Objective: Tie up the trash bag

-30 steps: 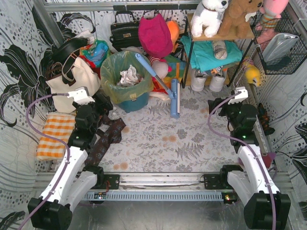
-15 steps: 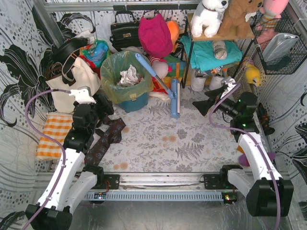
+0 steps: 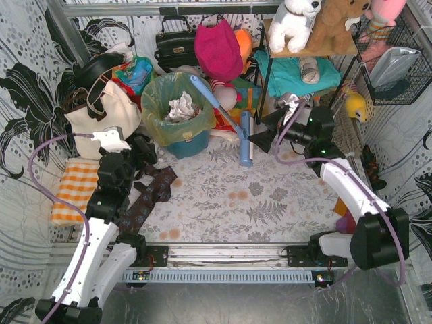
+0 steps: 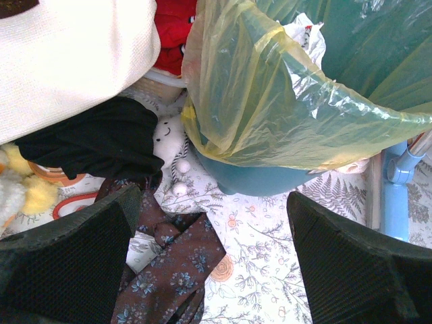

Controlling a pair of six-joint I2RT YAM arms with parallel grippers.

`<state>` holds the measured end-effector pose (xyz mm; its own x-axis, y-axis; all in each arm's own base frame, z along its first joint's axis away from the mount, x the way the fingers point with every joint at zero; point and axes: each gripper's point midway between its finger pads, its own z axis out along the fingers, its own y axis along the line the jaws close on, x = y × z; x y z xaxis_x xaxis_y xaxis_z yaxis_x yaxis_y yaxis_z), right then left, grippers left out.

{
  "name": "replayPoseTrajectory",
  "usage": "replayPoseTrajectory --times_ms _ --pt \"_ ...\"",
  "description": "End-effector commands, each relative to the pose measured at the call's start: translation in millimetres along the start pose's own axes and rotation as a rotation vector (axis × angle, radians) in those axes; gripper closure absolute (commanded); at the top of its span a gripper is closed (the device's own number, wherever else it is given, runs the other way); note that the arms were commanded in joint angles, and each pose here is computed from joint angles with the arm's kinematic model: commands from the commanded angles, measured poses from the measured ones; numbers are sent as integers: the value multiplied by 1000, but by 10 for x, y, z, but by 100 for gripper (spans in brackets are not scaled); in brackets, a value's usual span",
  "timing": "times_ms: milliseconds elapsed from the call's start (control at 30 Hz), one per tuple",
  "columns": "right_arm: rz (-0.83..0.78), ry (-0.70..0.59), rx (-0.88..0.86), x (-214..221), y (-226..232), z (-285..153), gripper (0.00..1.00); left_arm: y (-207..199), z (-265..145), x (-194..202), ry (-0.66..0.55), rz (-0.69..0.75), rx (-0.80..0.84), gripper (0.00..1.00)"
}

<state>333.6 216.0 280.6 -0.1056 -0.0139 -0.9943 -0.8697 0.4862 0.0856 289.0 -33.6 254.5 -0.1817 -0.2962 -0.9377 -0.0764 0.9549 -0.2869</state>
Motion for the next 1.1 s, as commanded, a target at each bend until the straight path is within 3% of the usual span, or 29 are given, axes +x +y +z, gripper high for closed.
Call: replayPoseTrajectory --times_ms 0,267,467,800,1067 --pt "-88 -38 -74 -183 -23 211 9 7 -35 -184 -91 -7 -4 2" --pt "-138 -35 -150 -182 -98 542 12 13 -71 -213 -114 -13 -1 2" --pt "-165 -36 -244 -127 -114 729 20 -10 -90 -226 -123 -8 16 2" --pt "-267 -49 -342 50 -220 970 18 -43 -86 -207 -110 2 34 2" --pt "-280 -43 -340 98 -426 1179 24 -21 -86 -218 -114 8 23 2"
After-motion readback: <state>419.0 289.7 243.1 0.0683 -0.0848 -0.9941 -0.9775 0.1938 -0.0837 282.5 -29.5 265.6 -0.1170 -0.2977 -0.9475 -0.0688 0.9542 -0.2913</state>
